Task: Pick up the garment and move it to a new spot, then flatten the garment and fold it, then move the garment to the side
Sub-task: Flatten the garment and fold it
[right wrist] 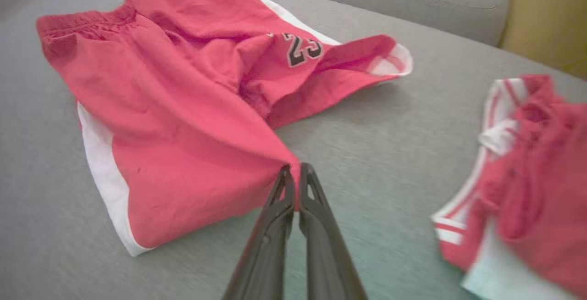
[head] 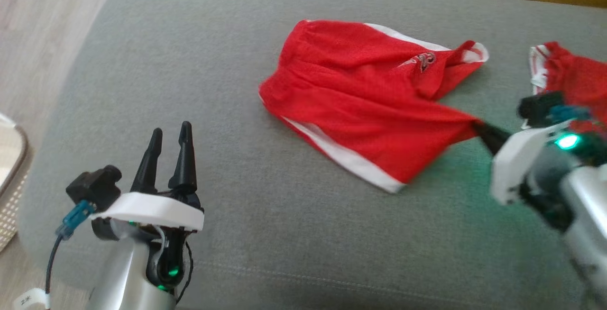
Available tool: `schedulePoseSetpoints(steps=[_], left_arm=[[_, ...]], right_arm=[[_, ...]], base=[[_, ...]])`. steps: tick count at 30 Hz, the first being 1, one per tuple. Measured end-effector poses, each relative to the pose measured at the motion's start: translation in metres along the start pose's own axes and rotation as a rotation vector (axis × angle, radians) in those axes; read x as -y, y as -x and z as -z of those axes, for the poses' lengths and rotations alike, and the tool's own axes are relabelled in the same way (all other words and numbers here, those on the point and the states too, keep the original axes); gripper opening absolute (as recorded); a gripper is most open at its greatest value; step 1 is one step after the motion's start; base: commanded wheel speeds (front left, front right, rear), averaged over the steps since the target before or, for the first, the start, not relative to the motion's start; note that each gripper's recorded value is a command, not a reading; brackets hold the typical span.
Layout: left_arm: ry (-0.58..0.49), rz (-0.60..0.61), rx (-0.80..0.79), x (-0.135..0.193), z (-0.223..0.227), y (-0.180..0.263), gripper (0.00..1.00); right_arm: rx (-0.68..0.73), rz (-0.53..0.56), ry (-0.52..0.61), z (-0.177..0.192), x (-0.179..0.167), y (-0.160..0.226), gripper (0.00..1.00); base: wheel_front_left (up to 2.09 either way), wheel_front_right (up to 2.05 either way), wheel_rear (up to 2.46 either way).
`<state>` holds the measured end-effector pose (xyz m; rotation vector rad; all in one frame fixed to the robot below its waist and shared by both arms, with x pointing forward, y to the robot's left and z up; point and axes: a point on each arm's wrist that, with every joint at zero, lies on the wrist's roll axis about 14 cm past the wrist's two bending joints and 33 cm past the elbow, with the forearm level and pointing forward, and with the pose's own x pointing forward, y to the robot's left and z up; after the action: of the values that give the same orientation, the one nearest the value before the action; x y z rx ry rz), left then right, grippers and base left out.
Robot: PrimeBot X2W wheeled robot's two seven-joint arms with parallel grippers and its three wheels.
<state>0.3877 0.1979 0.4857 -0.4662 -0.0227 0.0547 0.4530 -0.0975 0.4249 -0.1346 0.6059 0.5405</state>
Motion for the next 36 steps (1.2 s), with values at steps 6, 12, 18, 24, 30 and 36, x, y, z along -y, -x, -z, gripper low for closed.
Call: schedulePoseSetpoints(steps=[6, 12, 18, 24, 30, 36], left_arm=[[0.002, 0.024, -0.021, 0.008, 0.008, -0.004, 1.00], [0.000, 0.018, -0.039, 0.006, 0.014, -0.002, 1.00], [-0.001, -0.014, -0.038, -0.005, 0.012, 0.002, 1.00], [-0.005, -0.032, -0.033, -0.011, 0.010, 0.005, 1.00], [-0.008, -0.037, -0.039, -0.012, 0.011, 0.007, 1.00], [-0.001, -0.027, -0.037, -0.009, 0.011, 0.003, 1.00]], right_arm=[[-0.101, 0.103, 0.098, 0.009, 0.047, 0.022, 0.00], [-0.083, 0.150, 0.232, -0.015, 0.065, 0.012, 0.00], [-0.016, 0.153, 0.279, -0.050, 0.064, -0.005, 0.00], [-0.034, 0.117, 0.296, -0.047, 0.048, -0.026, 0.00], [-0.035, 0.118, 0.299, -0.045, 0.045, -0.042, 0.00], [0.060, 0.212, 0.293, -0.072, 0.075, -0.040, 0.00]], base=[[0.00, 0.00, 0.00], [0.00, 0.00, 0.00], [0.00, 0.00, 0.00], [0.00, 0.00, 0.00], [0.00, 0.00, 0.00], [0.00, 0.00, 0.00]])
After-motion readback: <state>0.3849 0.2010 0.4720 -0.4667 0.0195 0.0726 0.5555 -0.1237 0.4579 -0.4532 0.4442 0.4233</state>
